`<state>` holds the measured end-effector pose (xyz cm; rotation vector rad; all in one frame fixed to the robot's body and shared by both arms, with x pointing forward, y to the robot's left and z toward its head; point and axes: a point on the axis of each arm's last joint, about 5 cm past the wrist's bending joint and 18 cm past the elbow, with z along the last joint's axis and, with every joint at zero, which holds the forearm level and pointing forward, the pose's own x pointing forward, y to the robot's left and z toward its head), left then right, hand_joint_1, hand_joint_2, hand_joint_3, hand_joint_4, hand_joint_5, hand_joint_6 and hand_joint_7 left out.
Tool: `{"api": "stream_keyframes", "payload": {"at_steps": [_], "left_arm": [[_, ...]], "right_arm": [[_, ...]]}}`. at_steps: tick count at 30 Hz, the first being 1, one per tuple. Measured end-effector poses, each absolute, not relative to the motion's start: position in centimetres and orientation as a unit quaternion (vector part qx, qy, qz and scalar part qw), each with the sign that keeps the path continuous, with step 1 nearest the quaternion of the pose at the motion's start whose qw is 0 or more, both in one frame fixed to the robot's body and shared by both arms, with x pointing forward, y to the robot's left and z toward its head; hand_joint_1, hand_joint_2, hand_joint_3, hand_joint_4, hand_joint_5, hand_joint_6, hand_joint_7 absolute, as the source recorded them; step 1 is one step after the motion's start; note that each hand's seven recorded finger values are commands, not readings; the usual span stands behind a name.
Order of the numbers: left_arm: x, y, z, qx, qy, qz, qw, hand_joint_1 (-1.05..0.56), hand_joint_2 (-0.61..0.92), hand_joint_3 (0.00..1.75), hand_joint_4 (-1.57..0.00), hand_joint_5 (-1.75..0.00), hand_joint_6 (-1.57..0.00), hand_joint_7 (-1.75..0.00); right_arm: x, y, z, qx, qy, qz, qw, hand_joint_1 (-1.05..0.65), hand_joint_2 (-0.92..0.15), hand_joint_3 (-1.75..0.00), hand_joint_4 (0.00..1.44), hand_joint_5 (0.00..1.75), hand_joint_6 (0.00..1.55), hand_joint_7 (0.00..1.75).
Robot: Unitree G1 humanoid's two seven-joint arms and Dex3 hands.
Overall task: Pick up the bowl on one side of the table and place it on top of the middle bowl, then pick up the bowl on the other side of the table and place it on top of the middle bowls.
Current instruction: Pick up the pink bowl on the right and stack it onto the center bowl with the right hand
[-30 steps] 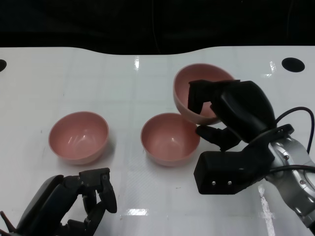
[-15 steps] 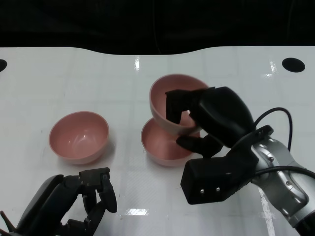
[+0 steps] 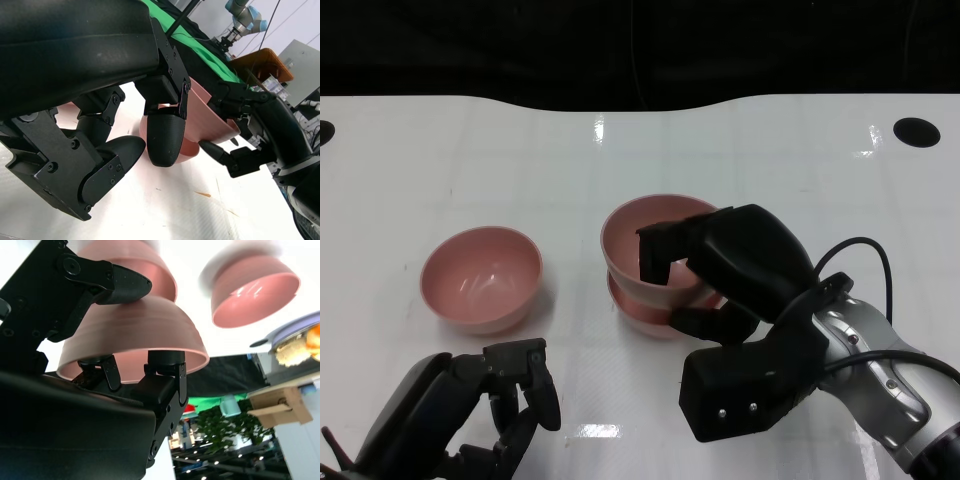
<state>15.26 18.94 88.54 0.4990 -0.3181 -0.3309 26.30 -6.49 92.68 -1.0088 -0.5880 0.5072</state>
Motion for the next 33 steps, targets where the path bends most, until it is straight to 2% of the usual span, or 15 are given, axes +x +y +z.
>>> {"api": "stream_keyframes", "payload": {"at_steps": [5, 7, 8, 9, 11, 12, 14, 15, 18, 26, 30, 33], "left_arm": [[15.2, 18.8, 88.5, 0.246, -0.151, -0.163, 0.943, -0.15, 0.35, 1.45, -0.84, -1.72, -0.79, -1.49], [15.1, 18.8, 88.5, 0.246, -0.149, -0.163, 0.944, -0.15, 0.35, 1.46, -0.84, -1.72, -0.78, -1.50], [15.1, 18.8, 88.5, 0.246, -0.149, -0.163, 0.944, -0.15, 0.35, 1.46, -0.84, -1.72, -0.78, -1.50], [15.1, 18.8, 88.4, 0.246, -0.148, -0.164, 0.944, -0.15, 0.35, 1.46, -0.84, -1.72, -0.78, -1.50], [15.1, 18.8, 88.4, 0.246, -0.148, -0.164, 0.944, -0.15, 0.35, 1.47, -0.83, -1.73, -0.77, -1.50], [15.1, 18.8, 88.4, 0.245, -0.148, -0.164, 0.944, -0.15, 0.35, 1.47, -0.83, -1.73, -0.77, -1.50], [15.1, 18.8, 88.4, 0.245, -0.148, -0.165, 0.944, -0.15, 0.35, 1.48, -0.83, -1.74, -0.77, -1.51], [15.1, 18.8, 88.4, 0.245, -0.148, -0.165, 0.944, -0.15, 0.35, 1.48, -0.83, -1.74, -0.77, -1.51], [15.1, 18.7, 88.4, 0.246, -0.147, -0.165, 0.944, -0.15, 0.34, 1.48, -0.83, -1.74, -0.77, -1.52], [15.1, 18.7, 88.4, 0.246, -0.147, -0.166, 0.943, -0.15, 0.35, 1.48, -0.84, -1.73, -0.77, -1.51], [15.2, 18.7, 88.4, 0.247, -0.148, -0.167, 0.943, -0.15, 0.35, 1.48, -0.84, -1.73, -0.77, -1.52], [15.2, 18.7, 88.5, 0.248, -0.149, -0.168, 0.942, -0.15, 0.35, 1.48, -0.83, -1.74, -0.77, -1.52]], "right_arm": [[26.3, -6.5, 91.6, -0.488, -0.255, 0.246, 0.798, -0.19, -0.35, -1.17, 0.94, 1.75, 0.68, 1.75], [26.3, -6.6, 91.1, -0.493, -0.247, 0.248, 0.797, -0.19, -0.36, -1.12, 0.92, 1.75, 0.70, 1.61], [26.4, -6.6, 90.9, -0.495, -0.244, 0.247, 0.797, -0.20, -0.40, -1.04, 0.88, 1.74, 0.76, 1.31], [26.4, -6.6, 90.8, -0.496, -0.242, 0.244, 0.797, -0.22, -0.48, -0.87, 0.84, 1.59, 0.85, 0.90], [26.5, -6.7, 90.5, -0.498, -0.238, 0.240, 0.799, -0.27, -0.65, -0.54, 0.81, 1.31, 0.92, 0.39], [26.6, -6.7, 90.5, -0.498, -0.238, 0.239, 0.799, -0.29, -0.71, -0.45, 0.76, 1.21, 0.91, 0.26], [26.7, -6.7, 90.5, -0.506, -0.235, 0.243, 0.794, -0.37, -0.85, -0.25, 0.60, 0.85, 0.77, 0.08], [26.8, -6.6, 90.5, -0.512, -0.231, 0.248, 0.789, -0.43, -0.89, -0.21, 0.50, 0.60, 0.66, 0.03], [26.9, -6.6, 90.6, -0.530, -0.216, 0.265, 0.776, -0.56, -0.92, -0.19, 0.31, 0.36, 0.46, 0.00], [26.8, -6.7, 90.9, -0.546, -0.225, 0.267, 0.762, -0.67, -0.92, -0.22, 0.10, 0.30, 0.30, 0.00], [26.4, -6.9, 91.3, -0.547, -0.228, 0.273, 0.758, -0.72, -0.92, -0.28, 0.01, 0.36, 0.25, 0.00], [25.8, -7.2, 91.4, -0.547, -0.226, 0.278, 0.756, -0.73, -0.92, -0.31, 0.00, 0.37, 0.24, 0.00]]}}
